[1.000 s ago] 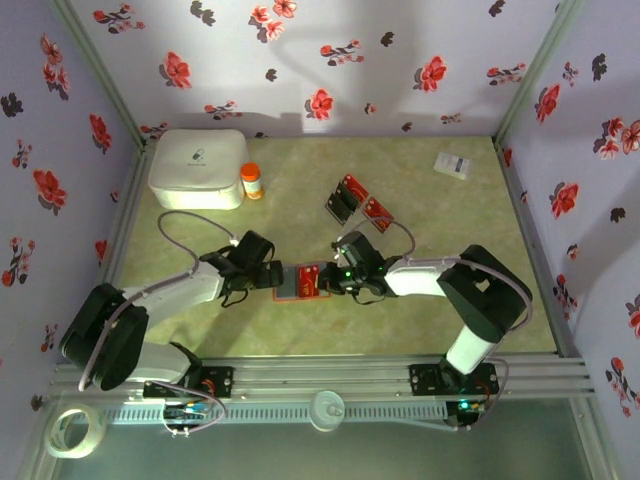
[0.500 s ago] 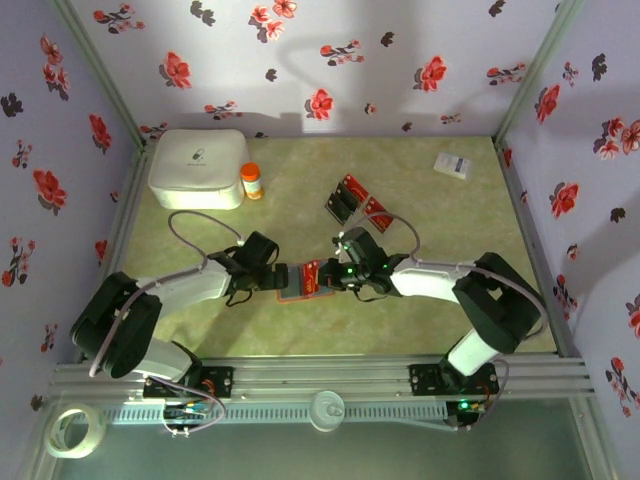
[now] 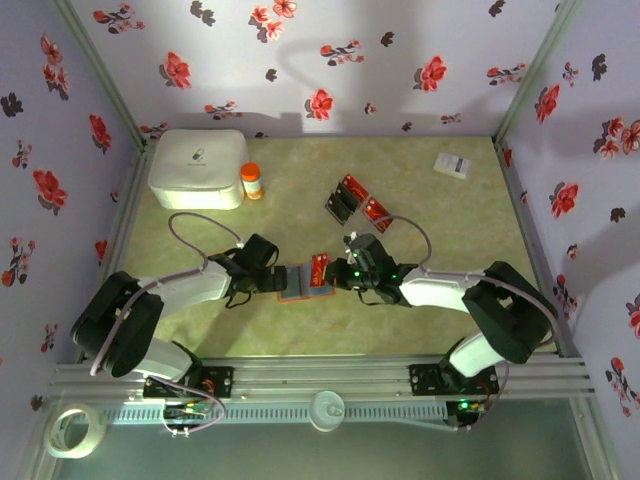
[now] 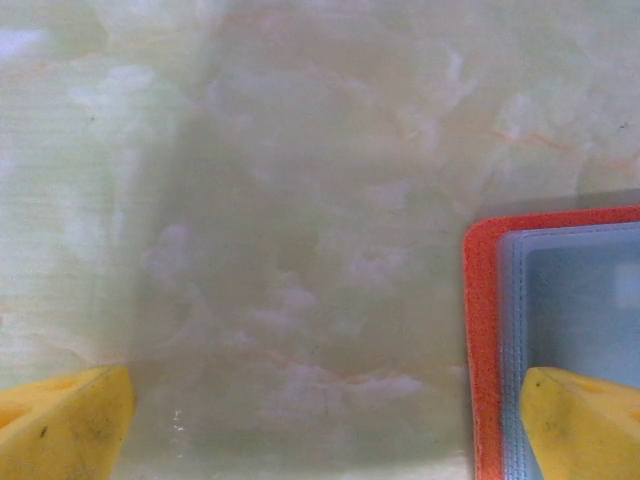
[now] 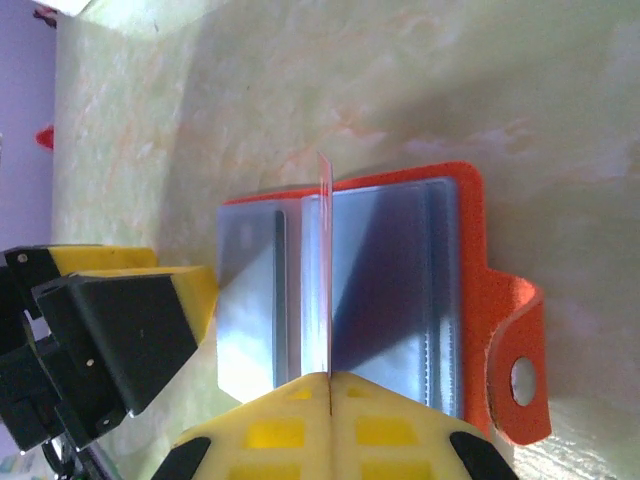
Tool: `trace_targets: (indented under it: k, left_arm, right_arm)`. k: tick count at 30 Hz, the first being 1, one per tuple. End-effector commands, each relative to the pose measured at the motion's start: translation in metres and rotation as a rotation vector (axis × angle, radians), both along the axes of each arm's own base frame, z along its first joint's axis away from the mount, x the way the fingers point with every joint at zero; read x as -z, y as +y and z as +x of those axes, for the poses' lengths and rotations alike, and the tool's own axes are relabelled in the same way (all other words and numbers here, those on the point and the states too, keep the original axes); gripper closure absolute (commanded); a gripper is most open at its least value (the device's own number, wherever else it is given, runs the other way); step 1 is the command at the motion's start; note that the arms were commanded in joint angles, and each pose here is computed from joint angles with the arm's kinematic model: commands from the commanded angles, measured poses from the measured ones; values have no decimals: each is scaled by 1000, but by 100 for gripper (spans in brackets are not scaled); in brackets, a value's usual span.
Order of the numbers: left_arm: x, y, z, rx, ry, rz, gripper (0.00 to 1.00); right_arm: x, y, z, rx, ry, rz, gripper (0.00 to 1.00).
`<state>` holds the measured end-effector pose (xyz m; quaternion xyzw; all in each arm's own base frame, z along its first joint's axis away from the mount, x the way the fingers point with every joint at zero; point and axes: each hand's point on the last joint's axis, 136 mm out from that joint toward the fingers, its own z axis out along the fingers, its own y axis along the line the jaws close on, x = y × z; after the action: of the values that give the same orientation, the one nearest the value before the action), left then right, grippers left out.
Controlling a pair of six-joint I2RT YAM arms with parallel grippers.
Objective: Put the credit cards into the card holder
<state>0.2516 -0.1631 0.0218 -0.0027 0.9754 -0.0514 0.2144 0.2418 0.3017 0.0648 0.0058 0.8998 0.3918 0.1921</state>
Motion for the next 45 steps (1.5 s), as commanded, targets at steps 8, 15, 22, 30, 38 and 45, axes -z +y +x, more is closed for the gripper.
trace_targets:
  k: [8, 15, 22, 30, 38, 45]
  left_arm:
    - [13, 11, -8, -7, 26, 59, 0]
    - [14, 12, -9, -9, 28, 61, 0]
    - [14, 13, -9, -10, 28, 62, 0]
    - [14, 13, -9, -10, 27, 61, 0]
    - [15, 14, -10, -10, 28, 63, 0]
    - [15, 14, -10, -12, 26, 61, 0]
  right_arm:
    - [-19, 15, 12, 36, -118, 93, 100]
    - [-8, 23, 12, 29, -110, 102, 100]
    - [3, 21, 10, 38, -105, 101, 100]
    - [12, 21, 6, 30, -82, 103, 100]
    - [8, 25, 4, 16, -79, 137, 100]
    - [5, 26, 3, 10, -80, 148, 100]
